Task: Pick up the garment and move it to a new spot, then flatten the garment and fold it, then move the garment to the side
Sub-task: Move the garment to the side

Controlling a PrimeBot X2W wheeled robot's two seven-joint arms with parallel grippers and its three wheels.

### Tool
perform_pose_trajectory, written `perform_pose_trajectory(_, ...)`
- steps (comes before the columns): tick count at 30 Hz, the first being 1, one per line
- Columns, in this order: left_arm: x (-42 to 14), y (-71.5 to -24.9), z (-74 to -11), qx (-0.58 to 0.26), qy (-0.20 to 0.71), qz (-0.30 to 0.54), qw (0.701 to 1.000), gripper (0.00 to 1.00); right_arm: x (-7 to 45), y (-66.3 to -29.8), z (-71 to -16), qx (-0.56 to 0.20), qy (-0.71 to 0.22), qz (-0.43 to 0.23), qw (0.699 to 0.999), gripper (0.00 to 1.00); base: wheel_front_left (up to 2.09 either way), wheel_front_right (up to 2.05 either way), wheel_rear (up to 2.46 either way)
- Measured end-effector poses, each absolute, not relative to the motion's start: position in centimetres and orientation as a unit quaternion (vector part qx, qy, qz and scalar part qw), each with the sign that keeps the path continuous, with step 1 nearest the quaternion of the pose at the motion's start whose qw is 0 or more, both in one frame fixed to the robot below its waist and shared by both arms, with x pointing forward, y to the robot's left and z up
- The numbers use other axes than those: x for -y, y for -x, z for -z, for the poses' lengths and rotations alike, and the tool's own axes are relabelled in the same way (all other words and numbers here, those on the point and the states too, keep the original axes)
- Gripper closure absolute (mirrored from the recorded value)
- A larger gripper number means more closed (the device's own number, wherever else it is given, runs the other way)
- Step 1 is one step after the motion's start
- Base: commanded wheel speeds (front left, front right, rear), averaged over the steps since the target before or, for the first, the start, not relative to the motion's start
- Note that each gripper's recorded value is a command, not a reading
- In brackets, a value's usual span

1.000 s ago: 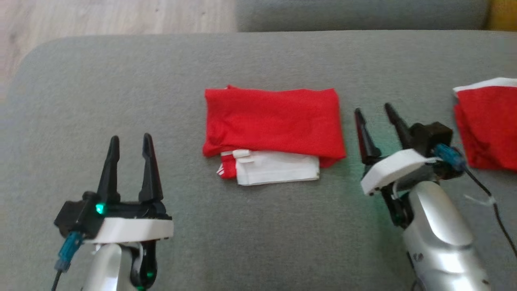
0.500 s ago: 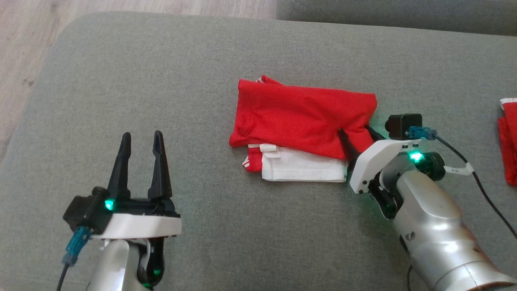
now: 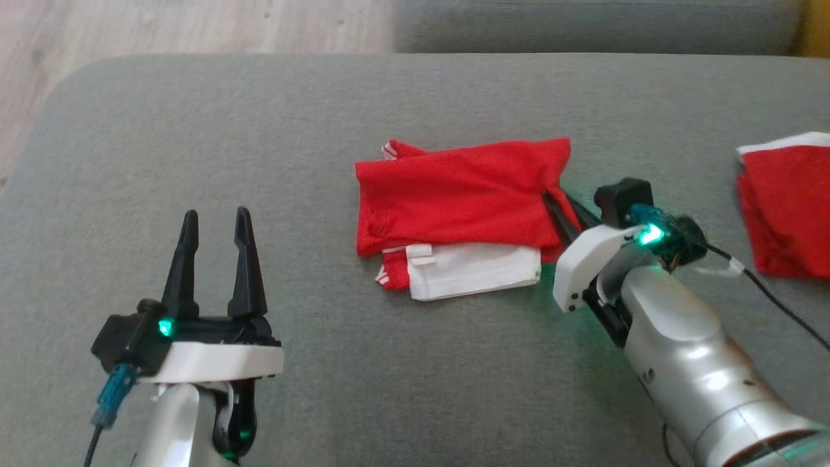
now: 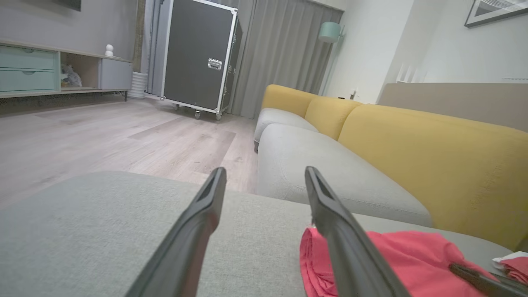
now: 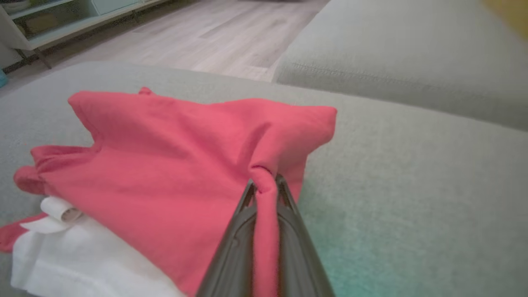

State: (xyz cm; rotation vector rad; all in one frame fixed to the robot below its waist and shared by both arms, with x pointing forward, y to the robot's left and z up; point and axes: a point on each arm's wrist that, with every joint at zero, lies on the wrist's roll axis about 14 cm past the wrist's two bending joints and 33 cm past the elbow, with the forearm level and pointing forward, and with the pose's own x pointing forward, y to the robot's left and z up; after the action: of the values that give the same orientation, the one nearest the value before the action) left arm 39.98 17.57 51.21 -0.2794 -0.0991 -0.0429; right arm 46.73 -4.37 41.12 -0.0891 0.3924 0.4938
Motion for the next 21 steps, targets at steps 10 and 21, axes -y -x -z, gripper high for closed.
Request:
perform_pose_trajectory(10,-11.8,-41.0,-53.0,0.068,0.147,0.108,0.981,0.0,11.0,-47.1,-45.0,-0.12,0.167,-0.216,0.954,1.0,0.0,0.0,0.0)
perform_pose_trajectory(21,-5.0,-42.3,-52.8,0.055,0.157,0.2,0.966,0.0,23.2,-46.5,-48.0,-0.118,0.287,-0.141,0.94,1.0,0.0,0.0,0.0)
